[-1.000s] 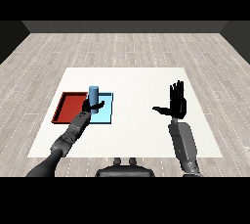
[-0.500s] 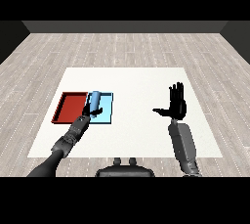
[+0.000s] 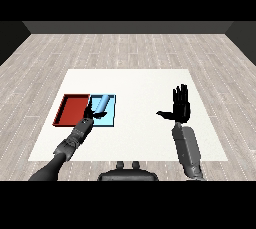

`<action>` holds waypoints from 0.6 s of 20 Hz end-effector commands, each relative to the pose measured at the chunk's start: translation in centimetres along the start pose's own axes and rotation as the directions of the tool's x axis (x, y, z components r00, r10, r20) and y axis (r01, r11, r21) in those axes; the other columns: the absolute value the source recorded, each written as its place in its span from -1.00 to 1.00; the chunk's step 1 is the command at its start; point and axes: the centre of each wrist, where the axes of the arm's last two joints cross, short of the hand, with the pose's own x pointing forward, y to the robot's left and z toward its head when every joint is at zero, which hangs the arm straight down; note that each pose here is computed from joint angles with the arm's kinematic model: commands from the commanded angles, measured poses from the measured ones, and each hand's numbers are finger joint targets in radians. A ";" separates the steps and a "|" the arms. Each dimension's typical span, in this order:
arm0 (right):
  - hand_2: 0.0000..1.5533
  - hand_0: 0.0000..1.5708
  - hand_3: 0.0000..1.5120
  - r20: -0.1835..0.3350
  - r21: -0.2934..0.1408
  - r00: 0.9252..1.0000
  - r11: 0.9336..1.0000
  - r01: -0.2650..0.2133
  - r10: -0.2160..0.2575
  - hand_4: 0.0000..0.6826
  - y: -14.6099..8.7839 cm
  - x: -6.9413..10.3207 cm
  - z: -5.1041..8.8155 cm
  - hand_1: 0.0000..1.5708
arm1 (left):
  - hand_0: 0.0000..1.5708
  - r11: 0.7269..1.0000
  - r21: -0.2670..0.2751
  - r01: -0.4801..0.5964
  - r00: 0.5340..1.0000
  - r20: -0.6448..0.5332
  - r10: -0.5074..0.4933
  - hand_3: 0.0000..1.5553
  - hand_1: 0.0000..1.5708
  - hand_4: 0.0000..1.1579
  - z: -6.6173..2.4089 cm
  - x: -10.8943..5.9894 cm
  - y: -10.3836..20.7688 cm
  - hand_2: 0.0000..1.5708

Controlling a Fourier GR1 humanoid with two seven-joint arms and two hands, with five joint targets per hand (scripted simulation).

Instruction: Pick the blue can and put it in the blue box

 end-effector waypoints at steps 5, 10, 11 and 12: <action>-1.00 -1.00 -1.00 0.025 0.031 0.999 0.999 0.025 -0.026 -1.00 1.0 0.6 -0.5 -1.00 | -1.00 0.965 0.100 -0.243 0.927 0.316 0.201 -1.00 -1.00 -1.00 -0.24 3.9 -0.1 -1.00; -1.00 -1.00 -1.00 0.006 0.073 1.000 0.997 -0.004 0.003 -1.00 0.6 0.7 0.1 -1.00 | -1.00 0.884 -0.209 -0.419 0.679 0.575 0.457 -1.00 -1.00 -1.00 1.15 8.1 -1.2 -1.00; -1.00 -1.00 -1.00 -0.016 0.042 1.000 0.999 -0.017 0.017 -1.00 0.0 0.1 1.2 -1.00 | -1.00 0.865 -0.254 -0.433 0.645 0.583 0.494 -1.00 -1.00 -1.00 1.18 7.0 -0.9 -1.00; -1.00 -1.00 -1.00 -0.026 0.076 0.999 0.996 -0.036 0.038 -1.00 0.1 0.2 0.3 -1.00 | -1.00 0.826 -0.329 -0.457 0.586 0.587 0.559 -1.00 -1.00 -1.00 1.59 8.6 -1.1 -1.00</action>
